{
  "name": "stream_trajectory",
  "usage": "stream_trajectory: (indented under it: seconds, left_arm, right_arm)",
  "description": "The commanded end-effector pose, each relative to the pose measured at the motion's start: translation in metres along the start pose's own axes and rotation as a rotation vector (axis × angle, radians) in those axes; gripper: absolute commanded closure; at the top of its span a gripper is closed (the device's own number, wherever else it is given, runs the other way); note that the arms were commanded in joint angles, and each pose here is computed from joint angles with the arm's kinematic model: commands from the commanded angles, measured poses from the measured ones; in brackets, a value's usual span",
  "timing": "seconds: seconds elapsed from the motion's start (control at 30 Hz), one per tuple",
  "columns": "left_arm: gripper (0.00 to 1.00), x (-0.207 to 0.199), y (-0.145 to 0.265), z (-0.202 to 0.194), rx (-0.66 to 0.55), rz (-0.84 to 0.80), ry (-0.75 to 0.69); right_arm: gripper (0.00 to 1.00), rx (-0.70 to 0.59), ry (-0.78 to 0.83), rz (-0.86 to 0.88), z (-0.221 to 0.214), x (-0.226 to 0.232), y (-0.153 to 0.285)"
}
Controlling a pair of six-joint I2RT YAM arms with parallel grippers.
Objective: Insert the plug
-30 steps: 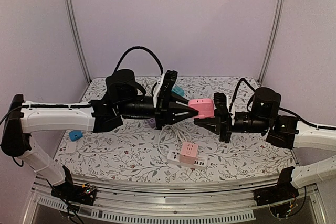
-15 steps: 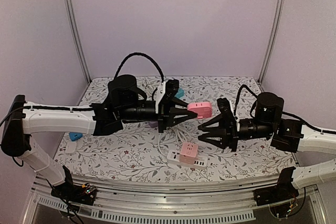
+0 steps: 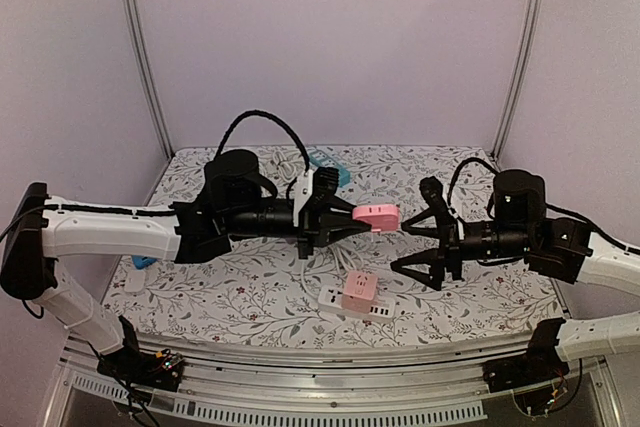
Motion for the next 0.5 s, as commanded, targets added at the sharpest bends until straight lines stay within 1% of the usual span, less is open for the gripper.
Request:
stream_trajectory:
  seconds: [0.0,0.1,0.17,0.27,0.4,0.47]
  left_arm:
    - [1.00,-0.003,0.003,0.004,-0.020,0.019,-0.075]
    - [1.00,-0.004,0.002,0.002,-0.027,0.008,-0.082]
    - [1.00,-0.005,0.002,0.001,-0.028,0.004,-0.079]
    - [1.00,-0.006,0.001,0.001,-0.030,-0.001,-0.078]
    - [1.00,-0.007,0.002,0.003,-0.037,-0.007,-0.075]
    - [1.00,-0.007,0.002,0.003,-0.038,-0.009,-0.074]
  right_arm:
    - [0.01,-0.115,-0.098,0.035,0.032,-0.004,-0.012]
    - [0.01,-0.184,-0.140,0.080,0.041,-0.004,-0.020]
    - [0.04,-0.196,-0.144,0.093,0.043,-0.005,-0.024]
    - [0.18,-0.193,-0.125,0.105,0.043,-0.005,-0.027]
    - [0.44,-0.167,-0.121,0.126,0.040,-0.006,-0.036]
    - [0.53,-0.155,-0.120,0.124,0.037,-0.008,-0.040]
Point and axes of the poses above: each gripper's point midway between its finger pads, its own y axis back along the fingers, its own x axis along the line the jaws close on, z = x × y, the point moved 7 cm from there along y, back along the fingers
